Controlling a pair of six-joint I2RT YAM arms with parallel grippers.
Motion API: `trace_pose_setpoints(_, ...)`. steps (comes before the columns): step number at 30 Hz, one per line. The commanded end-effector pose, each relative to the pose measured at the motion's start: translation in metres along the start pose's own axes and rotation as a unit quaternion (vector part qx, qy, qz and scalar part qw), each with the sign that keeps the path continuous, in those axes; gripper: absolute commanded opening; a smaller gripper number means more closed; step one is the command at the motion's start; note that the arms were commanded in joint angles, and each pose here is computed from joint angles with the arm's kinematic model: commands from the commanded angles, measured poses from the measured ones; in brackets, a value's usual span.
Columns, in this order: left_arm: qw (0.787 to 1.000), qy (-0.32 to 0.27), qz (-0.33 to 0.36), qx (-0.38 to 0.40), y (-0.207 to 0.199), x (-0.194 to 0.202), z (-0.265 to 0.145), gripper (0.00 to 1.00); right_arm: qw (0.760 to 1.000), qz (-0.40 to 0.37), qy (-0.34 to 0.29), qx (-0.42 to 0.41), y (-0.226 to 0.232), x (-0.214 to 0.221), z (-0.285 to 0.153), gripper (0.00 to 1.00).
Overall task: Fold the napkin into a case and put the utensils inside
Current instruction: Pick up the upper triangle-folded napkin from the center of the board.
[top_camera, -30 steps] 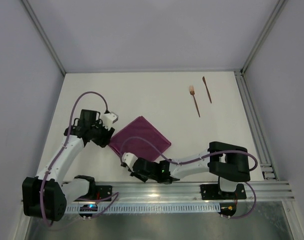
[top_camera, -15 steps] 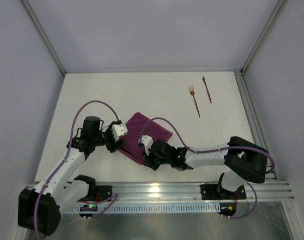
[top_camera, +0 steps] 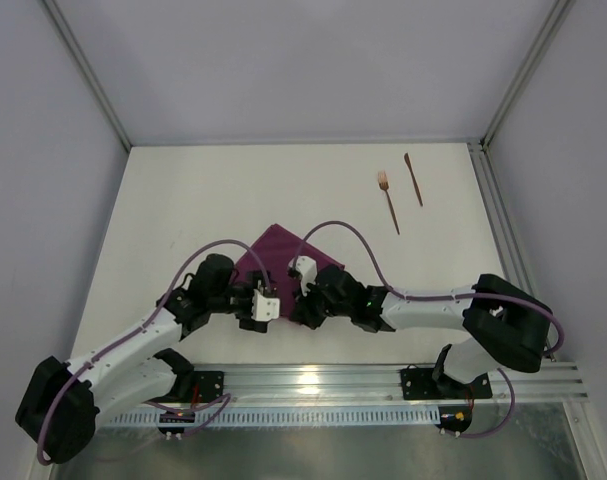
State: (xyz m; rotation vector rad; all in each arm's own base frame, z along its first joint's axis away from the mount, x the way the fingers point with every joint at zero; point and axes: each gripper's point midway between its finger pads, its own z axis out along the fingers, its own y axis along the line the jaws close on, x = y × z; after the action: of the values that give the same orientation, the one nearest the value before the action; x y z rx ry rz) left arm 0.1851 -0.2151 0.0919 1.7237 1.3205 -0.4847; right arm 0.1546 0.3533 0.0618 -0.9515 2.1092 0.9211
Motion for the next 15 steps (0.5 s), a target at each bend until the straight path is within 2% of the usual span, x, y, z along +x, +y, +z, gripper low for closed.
trace_pose_setpoints(1,0.999,-0.019,0.050,0.000,0.000,-0.004,0.006,0.85,0.999,0.003,-0.035,-0.020,0.007,-0.020,-0.004,0.04)
trace_pose_setpoints(8,0.998,0.002,0.043,0.053,-0.019,0.012,0.017,0.85,0.999,0.000,-0.046,-0.027,0.008,-0.028,-0.007,0.04)
trace_pose_setpoints(15,0.998,0.030,0.052,0.030,-0.004,0.027,0.030,0.79,0.997,-0.008,-0.065,-0.039,0.013,-0.039,-0.013,0.04)
